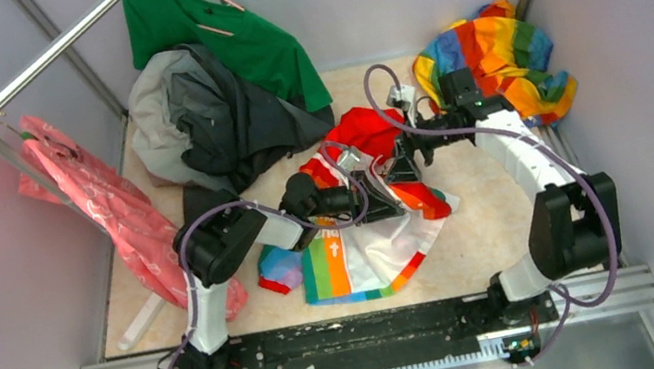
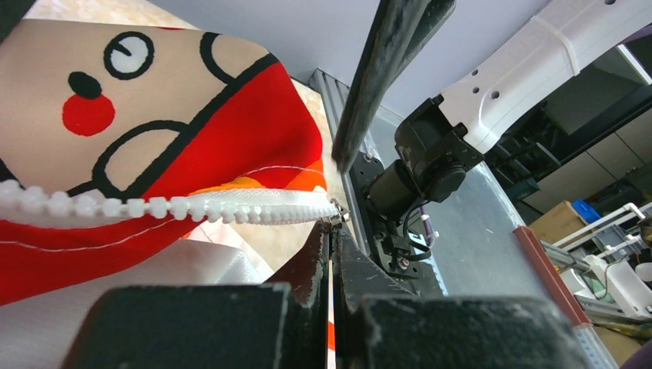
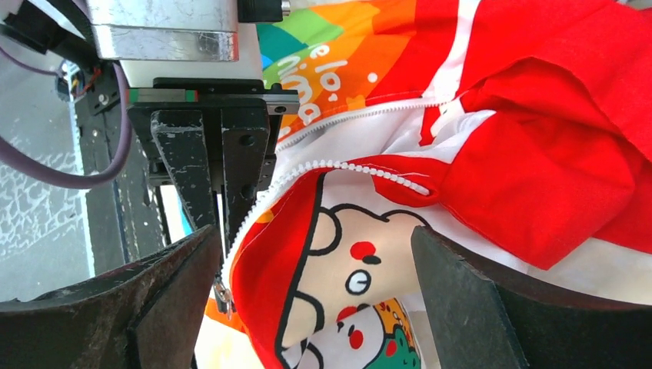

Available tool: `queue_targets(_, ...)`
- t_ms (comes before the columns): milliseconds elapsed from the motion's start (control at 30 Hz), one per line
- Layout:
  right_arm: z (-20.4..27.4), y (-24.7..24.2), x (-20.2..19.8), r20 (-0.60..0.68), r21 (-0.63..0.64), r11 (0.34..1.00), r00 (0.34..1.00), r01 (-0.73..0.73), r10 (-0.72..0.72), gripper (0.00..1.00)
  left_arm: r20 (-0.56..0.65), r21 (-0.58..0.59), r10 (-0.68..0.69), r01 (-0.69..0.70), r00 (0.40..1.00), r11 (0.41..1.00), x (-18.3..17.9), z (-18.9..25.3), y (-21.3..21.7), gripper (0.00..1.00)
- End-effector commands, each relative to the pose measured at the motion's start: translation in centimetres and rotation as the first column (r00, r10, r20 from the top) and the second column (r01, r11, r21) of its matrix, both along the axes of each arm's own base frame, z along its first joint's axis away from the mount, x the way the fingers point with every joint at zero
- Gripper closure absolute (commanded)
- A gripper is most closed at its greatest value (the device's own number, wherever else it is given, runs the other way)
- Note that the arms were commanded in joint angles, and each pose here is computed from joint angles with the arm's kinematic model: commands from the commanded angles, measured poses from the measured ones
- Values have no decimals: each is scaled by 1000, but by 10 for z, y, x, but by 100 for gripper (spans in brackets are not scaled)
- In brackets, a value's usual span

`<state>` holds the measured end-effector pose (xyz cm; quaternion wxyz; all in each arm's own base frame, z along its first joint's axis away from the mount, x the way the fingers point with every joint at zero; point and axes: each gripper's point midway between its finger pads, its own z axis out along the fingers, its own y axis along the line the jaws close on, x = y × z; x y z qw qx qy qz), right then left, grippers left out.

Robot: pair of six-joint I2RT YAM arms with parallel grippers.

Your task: Zip up the jacket

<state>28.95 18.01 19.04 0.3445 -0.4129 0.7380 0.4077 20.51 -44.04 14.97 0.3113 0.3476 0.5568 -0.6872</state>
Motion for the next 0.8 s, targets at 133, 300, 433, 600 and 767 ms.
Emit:
queue_targets(133, -23, 10, -10, -65, -130, 990, 997, -48, 39, 10, 25, -29, -29, 30, 999, 999, -4, 3, -2, 100)
queue_targets(300, -32, 14, -8, -97, -170, 985, 995, -43, 27, 19, 24, -29, -31, 32, 999, 999, -5, 2, -2, 100)
queue_targets(433, -26, 22, -9, -136, -126, 990, 989, -68, 50, 63, 20, -28, -30, 31, 999, 999, -5, 1, -2, 100)
queue_targets(600, -11, 33, -18, -165, -31, 993, 980, -117, 110, 98, 2, -29, -20, 20, 1000, 999, -5, 2, 1, 100)
queue_targets(767, 20, 44, -18, -21, 92, 987, 991, -128, 131, 100, -139, -15, -39, 37, 989, 999, -9, 8, 3, 100)
